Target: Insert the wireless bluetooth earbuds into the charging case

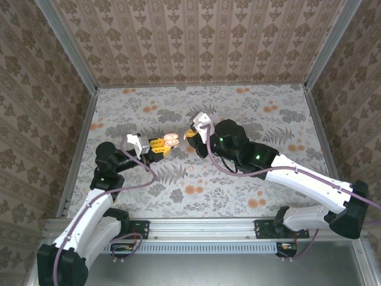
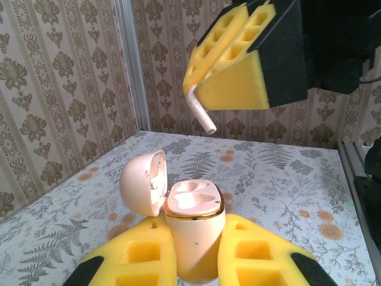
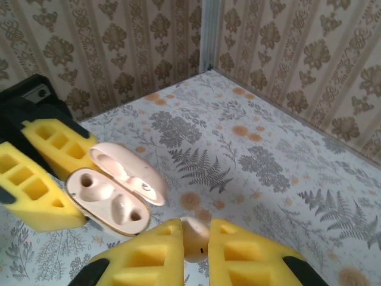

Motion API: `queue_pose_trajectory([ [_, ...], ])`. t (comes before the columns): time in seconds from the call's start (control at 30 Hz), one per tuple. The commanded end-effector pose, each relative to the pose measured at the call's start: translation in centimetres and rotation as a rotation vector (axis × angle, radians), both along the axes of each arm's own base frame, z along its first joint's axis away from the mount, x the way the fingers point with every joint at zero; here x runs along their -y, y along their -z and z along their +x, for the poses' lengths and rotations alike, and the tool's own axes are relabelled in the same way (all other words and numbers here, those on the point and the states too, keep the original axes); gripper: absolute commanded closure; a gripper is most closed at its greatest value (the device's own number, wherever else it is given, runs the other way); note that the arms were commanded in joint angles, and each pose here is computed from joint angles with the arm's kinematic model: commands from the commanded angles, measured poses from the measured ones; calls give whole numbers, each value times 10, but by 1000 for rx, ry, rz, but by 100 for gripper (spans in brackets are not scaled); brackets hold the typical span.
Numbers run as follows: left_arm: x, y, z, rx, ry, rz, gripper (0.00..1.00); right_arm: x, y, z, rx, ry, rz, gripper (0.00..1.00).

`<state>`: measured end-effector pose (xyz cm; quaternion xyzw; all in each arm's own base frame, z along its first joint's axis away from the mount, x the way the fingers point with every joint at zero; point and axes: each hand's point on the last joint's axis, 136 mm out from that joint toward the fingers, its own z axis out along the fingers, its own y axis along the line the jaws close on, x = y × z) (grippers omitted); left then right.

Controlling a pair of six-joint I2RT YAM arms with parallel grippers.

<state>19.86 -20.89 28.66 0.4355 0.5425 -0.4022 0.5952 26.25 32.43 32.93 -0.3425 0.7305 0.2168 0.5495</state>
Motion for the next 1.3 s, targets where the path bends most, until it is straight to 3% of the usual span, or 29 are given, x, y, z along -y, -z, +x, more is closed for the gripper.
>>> queue_pose_trajectory([
  [0.0,3,-22,-4,39,27,-36,100,-15,-15,-7,55,-56,36,87],
  [0.47,6,-28,-6,34,42,-53,100,-34,-7,-13,55,-107,14,87],
  [1.27,8,-29,-7,34,30,-64,100,-28,-4,1,65,-7,45,89],
])
